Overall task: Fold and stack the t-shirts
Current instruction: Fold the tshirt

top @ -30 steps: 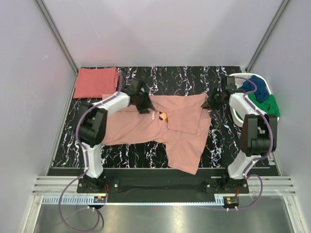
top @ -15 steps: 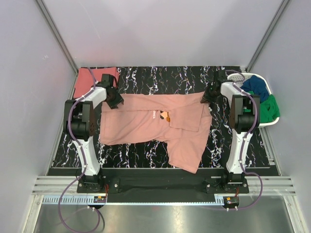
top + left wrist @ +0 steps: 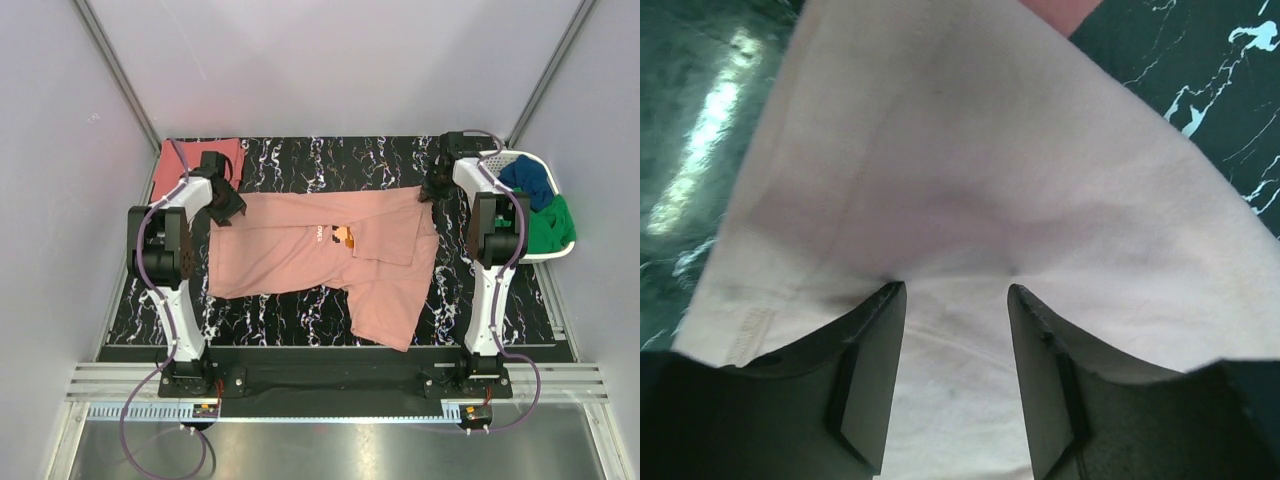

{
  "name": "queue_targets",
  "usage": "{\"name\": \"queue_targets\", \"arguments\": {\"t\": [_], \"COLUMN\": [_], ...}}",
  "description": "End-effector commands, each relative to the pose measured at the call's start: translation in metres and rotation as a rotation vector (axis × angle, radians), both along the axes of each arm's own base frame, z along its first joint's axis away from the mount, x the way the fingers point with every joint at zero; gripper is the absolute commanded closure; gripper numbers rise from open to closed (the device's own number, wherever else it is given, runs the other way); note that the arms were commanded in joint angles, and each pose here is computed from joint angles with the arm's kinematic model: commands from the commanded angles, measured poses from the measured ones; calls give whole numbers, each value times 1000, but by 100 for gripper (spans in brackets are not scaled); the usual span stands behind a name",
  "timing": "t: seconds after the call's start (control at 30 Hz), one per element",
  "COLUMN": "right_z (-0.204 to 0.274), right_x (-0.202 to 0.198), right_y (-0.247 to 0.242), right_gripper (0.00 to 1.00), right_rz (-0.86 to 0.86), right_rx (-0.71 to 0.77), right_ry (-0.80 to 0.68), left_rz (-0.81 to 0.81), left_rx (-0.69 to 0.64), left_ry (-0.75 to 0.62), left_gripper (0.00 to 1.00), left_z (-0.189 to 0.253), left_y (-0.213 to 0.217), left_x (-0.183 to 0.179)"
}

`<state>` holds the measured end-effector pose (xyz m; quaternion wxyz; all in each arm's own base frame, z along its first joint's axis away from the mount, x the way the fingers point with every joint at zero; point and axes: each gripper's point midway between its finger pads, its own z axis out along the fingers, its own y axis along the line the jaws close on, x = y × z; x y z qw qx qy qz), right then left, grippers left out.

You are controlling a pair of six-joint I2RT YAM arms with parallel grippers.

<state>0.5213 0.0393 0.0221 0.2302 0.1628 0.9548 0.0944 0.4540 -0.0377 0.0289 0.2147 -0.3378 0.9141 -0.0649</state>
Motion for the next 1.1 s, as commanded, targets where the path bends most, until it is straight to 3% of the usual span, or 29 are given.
{"name": "queue_targets", "arguments": {"t": [0.0,0.17,0.23,0.27,0.4,0.57,0.7,0.9,1.07], "right_z": [52,116,97,113,83,61,56,54,48], "right_x": [18,-29,-74,-90,-184,-266,-284,-258,-241], "right_y": [6,42,45,48,80,91,88,103,88], "right_gripper": [83,58,53,53,52,55,59,64,73], "right_rz": [25,-60,-136,-142,-145,-174,-164,-21,31], "right_rx": [48,211,143,128,77,82,82,114,-25], "right_ry": [-107,-64,54,31,160,263,215,130,111], "left_rz": [-29,-93,-111,-116,-109,-34,28,36,77], "left_rx": [65,114,76,52,-72,-56,46,80,85], "left_ry": [-126,-181,-169,-160,-110,-78,-87,-26,6], "left_gripper": [48,43,43,43,46,48,44,43,49], "left_z": [78,118,112,105,66,52,44,27,13], "left_y": [17,13,5,1,-15,-5,21,37,46], "left_x": [10,-26,-54,-65,-121,-160,-178,-169,-171]}}
